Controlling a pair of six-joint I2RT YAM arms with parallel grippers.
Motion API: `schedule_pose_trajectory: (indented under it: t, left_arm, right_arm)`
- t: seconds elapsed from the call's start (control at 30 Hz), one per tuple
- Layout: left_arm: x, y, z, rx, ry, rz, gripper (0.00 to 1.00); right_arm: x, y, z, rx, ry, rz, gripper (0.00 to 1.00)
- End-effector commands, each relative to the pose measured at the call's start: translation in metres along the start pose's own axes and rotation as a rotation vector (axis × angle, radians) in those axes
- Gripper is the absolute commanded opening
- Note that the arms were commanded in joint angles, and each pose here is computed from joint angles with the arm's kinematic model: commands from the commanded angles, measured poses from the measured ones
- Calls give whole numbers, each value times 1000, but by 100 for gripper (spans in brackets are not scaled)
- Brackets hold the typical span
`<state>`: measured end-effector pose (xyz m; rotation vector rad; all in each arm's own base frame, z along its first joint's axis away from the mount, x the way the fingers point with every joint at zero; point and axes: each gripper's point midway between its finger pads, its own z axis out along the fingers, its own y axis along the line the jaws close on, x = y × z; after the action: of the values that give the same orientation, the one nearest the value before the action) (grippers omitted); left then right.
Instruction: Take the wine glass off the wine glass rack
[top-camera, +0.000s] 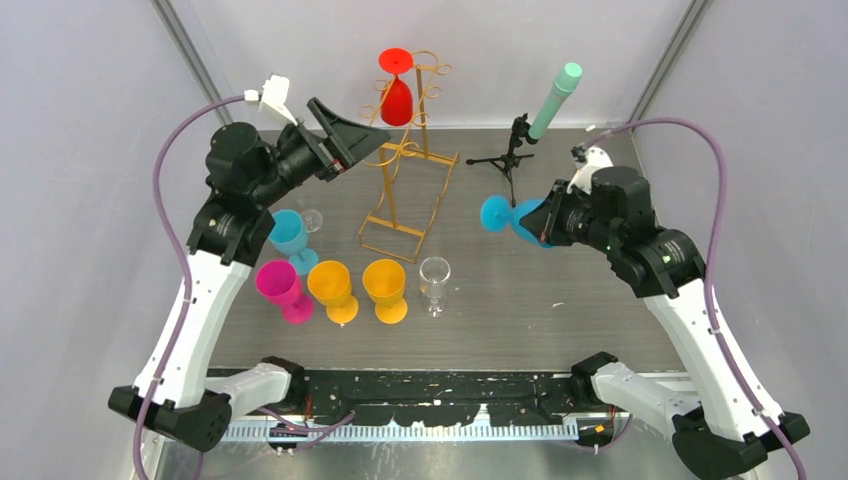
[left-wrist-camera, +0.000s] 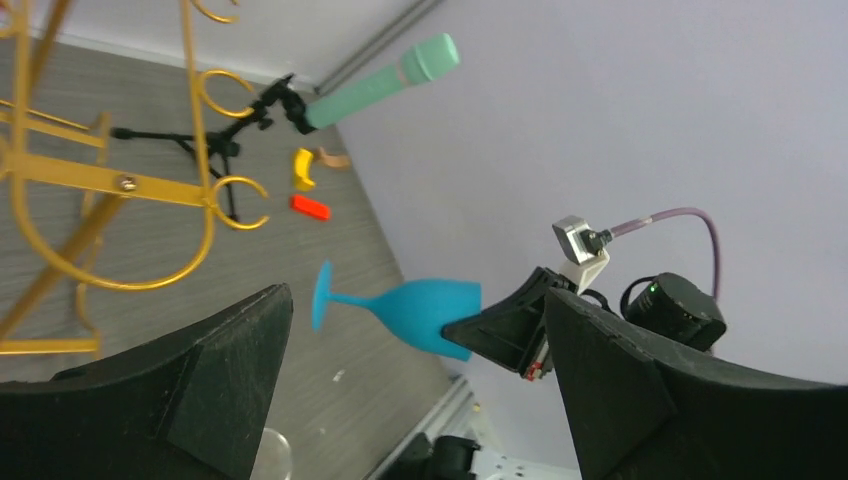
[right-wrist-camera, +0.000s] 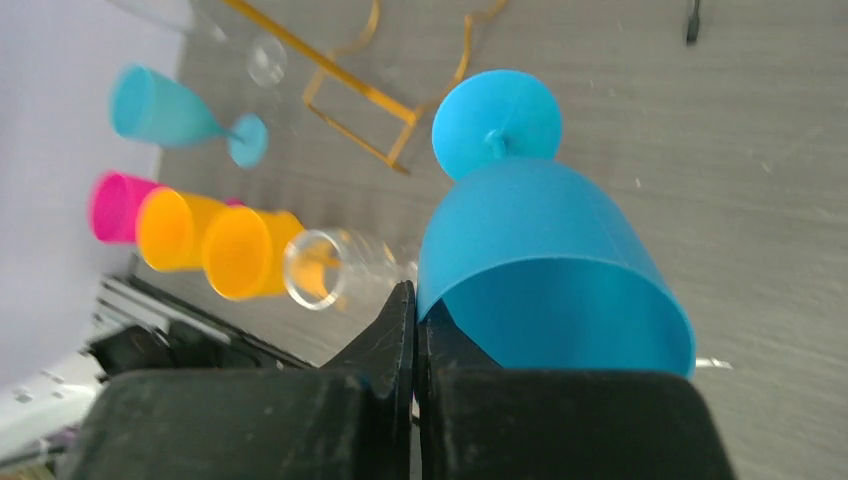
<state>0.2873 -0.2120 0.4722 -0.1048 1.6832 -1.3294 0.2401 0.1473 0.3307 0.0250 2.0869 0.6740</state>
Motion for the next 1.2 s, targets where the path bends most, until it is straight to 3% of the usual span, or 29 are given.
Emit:
schedule_pose_trajectory:
  t: [0.0,0.33,0.7,1.17]
  left_arm:
    - [-10,13,-35,-159,-66,213,100]
    - [-7,22,-46,-207,-65,249,100]
    - [-7,27,-51,-236,-66,280,100]
    - [-5,31,-54,-257,-54,290,100]
  right_arm:
    - [43,-12,-4,20,205,-126,0]
    - [91,-19,14,115,383,-298,0]
    - [126,-25,34,157,532,-332,0]
    - [169,-2,54,36,672,-349,0]
